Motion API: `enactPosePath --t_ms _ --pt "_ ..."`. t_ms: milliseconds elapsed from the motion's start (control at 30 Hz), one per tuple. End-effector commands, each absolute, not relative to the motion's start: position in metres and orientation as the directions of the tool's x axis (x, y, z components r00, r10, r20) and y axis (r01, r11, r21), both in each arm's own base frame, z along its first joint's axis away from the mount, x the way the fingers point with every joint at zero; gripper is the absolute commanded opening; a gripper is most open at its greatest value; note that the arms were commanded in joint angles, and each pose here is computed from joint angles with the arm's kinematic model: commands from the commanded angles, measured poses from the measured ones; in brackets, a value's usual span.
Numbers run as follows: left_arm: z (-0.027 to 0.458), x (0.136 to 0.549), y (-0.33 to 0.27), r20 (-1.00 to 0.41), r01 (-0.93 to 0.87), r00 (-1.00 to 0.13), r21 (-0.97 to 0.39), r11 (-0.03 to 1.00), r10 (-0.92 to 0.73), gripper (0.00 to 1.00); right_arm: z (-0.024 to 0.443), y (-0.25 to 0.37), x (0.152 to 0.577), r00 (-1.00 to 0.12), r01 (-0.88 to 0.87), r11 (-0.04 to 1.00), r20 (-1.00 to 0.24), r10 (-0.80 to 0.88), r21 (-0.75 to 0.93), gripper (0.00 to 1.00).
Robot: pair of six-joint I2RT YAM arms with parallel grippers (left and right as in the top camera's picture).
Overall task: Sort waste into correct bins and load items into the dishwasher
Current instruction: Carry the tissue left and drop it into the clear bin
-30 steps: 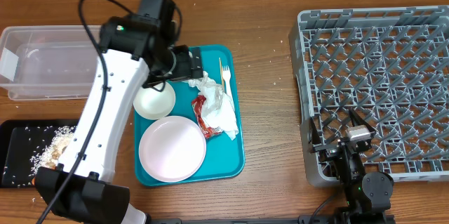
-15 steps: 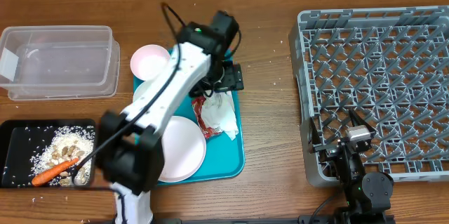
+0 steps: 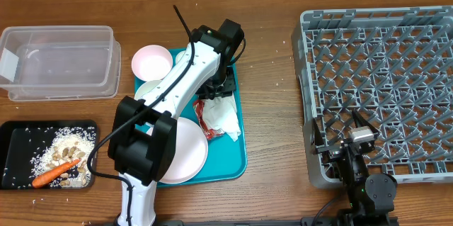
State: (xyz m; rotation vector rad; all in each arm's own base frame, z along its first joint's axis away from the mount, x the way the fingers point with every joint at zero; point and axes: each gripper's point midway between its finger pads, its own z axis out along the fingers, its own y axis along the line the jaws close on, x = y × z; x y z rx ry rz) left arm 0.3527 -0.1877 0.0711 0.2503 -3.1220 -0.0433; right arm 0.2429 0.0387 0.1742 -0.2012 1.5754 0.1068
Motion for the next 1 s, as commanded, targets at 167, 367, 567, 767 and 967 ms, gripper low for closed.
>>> enactPosePath --t_ms 167,367,567,767,967 --pt "0.087 0.354 -0.187 0.007 -0.171 -0.985 0.040 0.985 -0.171 0.04 0.172 0.036 0.244 -0.004 -0.182 0.982 -0.999 -0.053 -0.052 1.00" --pt "0.166 0.358 -0.194 -0.065 -0.139 -0.988 -0.038 0.990 -0.141 0.04 0.172 0.036 0.244 -0.004 -0.182 0.982 -0.999 -0.053 -0.052 1.00" --pt "0.246 0.359 -0.173 -0.226 -0.130 -0.961 -0.139 0.982 -0.160 0.04 0.172 0.036 0.244 -0.004 -0.182 0.982 -0.999 -0.053 -0.052 1.00" --pt "0.286 0.377 -0.096 -0.364 -0.294 -0.873 -0.141 0.945 -0.326 0.04 0.172 0.036 0.244 -0.004 -0.182 0.982 -0.999 -0.053 -0.052 1.00" --pt "0.287 0.422 0.049 -0.484 -0.606 -0.651 -0.133 0.784 -0.585 0.04 0.172 0.036 0.244 -0.004 -0.182 0.982 -0.999 -0.053 -0.052 1.00"
